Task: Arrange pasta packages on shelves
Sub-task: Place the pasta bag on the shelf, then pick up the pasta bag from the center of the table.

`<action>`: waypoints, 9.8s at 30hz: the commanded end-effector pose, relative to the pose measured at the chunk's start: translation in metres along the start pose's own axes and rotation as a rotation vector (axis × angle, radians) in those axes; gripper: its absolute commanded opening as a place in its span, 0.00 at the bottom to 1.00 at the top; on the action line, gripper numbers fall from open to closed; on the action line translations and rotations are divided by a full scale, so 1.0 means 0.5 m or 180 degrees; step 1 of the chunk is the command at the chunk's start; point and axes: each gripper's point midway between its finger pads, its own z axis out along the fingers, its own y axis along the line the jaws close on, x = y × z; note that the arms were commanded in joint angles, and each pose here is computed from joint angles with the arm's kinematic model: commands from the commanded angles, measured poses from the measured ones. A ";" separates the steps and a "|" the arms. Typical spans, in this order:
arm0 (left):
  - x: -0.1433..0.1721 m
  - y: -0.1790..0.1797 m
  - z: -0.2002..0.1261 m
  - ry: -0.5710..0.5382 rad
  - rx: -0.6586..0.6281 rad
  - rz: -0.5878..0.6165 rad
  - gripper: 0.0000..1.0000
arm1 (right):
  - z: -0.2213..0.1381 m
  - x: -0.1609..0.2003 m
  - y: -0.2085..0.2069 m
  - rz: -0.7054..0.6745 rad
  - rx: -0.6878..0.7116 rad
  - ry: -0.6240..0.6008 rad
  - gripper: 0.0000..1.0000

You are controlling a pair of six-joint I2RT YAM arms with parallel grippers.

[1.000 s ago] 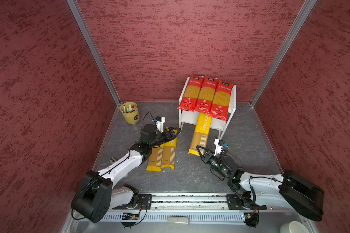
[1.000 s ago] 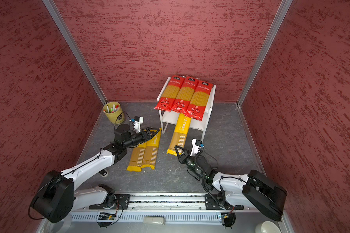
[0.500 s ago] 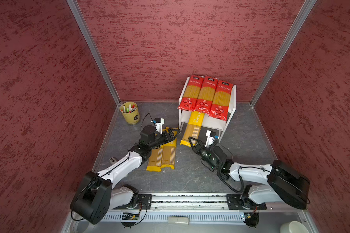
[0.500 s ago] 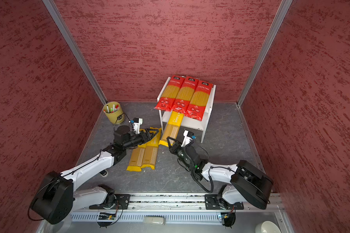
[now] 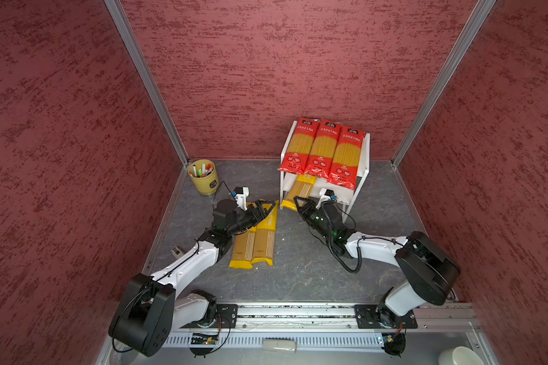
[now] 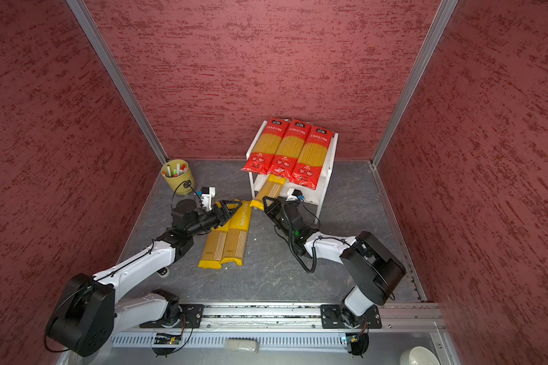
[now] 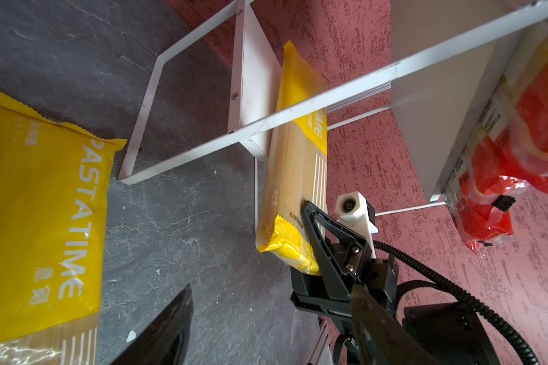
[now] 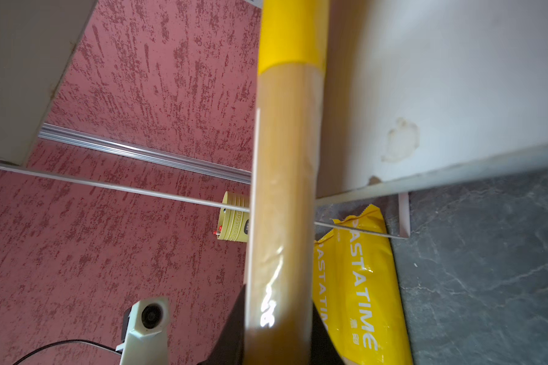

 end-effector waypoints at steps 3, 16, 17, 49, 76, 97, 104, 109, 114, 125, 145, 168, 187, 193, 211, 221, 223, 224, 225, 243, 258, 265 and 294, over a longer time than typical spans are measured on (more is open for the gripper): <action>0.009 -0.024 0.024 0.0075 0.0109 0.0070 0.78 | -0.027 -0.007 0.071 0.0220 -0.0416 0.0063 0.41; 0.023 -0.036 0.090 0.0230 0.0151 0.0112 0.77 | -0.083 0.016 0.038 0.0307 -0.0468 0.0194 0.36; 0.025 -0.037 0.097 0.0253 0.0149 0.0111 0.77 | -0.082 0.015 0.040 0.0284 -0.0480 0.0179 0.30; -0.026 -0.082 0.223 0.0132 0.0058 -0.0040 0.18 | -0.138 0.005 0.043 0.0050 -0.0760 0.0454 0.42; -0.048 -0.061 0.202 0.0116 -0.0019 -0.0109 0.57 | -0.183 0.039 -0.021 -0.0030 -0.0494 0.0594 0.46; -0.032 -0.052 0.221 0.0022 0.0138 -0.0267 0.15 | -0.196 0.040 -0.063 -0.0024 -0.0232 0.0574 0.47; -0.046 -0.023 0.223 -0.0022 0.0035 -0.0228 0.08 | -0.188 0.048 -0.071 -0.0036 -0.0185 0.0625 0.47; -0.055 -0.015 0.214 -0.0070 -0.0003 -0.0249 0.11 | -0.183 0.069 -0.079 -0.0094 -0.0094 0.0696 0.47; -0.038 -0.019 0.181 0.0060 -0.0115 -0.0186 0.52 | -0.170 0.105 -0.091 -0.0100 -0.0012 0.0780 0.47; 0.023 0.100 0.004 0.0152 -0.1204 0.0230 0.64 | -0.100 0.217 -0.139 -0.0007 0.0436 0.1041 0.47; 0.104 0.296 -0.057 0.0104 -0.1783 -0.0294 0.41 | -0.013 0.297 -0.225 -0.0047 0.1505 0.0923 0.51; 0.096 0.278 -0.060 0.0063 -0.1585 -0.0386 0.19 | 0.049 0.356 -0.124 -0.0303 0.0460 0.1347 0.08; -0.037 0.109 -0.132 -0.0396 -0.0967 -0.0002 0.43 | -0.082 0.310 0.075 -0.1539 -0.0700 0.1515 0.00; -0.051 0.045 -0.129 -0.0495 -0.0628 0.0202 0.57 | -0.130 0.268 0.129 -0.1587 -0.1050 0.1237 0.00; 0.011 -0.083 -0.083 -0.0308 -0.0130 0.0762 0.77 | -0.247 0.202 0.196 -0.1207 -0.1638 0.0965 0.00; 0.049 -0.129 -0.040 -0.0323 0.0197 0.1045 0.83 | -0.251 0.155 0.206 -0.1166 -0.1751 0.0628 0.00; 0.053 -0.123 -0.040 -0.0320 0.0200 0.1018 0.83 | -0.261 0.148 0.206 -0.1109 -0.1832 0.0595 0.00; 0.056 -0.117 -0.040 -0.0301 0.0187 0.0987 0.83 | -0.265 0.144 0.204 -0.1070 -0.1850 0.0583 0.00; 0.062 -0.112 -0.039 -0.0267 0.0191 0.0941 0.84 | -0.269 0.140 0.199 -0.1044 -0.1848 0.0574 0.00; 0.121 -0.124 0.008 -0.0108 0.0562 0.0772 0.84 | -0.306 0.075 0.188 -0.0861 -0.1839 0.0289 0.00; 0.118 -0.156 0.094 0.0076 0.0767 0.0749 0.79 | -0.329 -0.008 0.212 -0.0522 -0.1988 -0.0172 0.00; 0.106 -0.190 0.132 0.0123 0.0950 0.0778 0.73 | -0.317 -0.023 0.233 -0.0377 -0.2135 -0.0147 0.00; 0.105 -0.204 0.174 0.0307 0.1206 0.0663 0.41 | -0.277 -0.061 0.182 -0.0062 -0.1916 -0.0169 0.00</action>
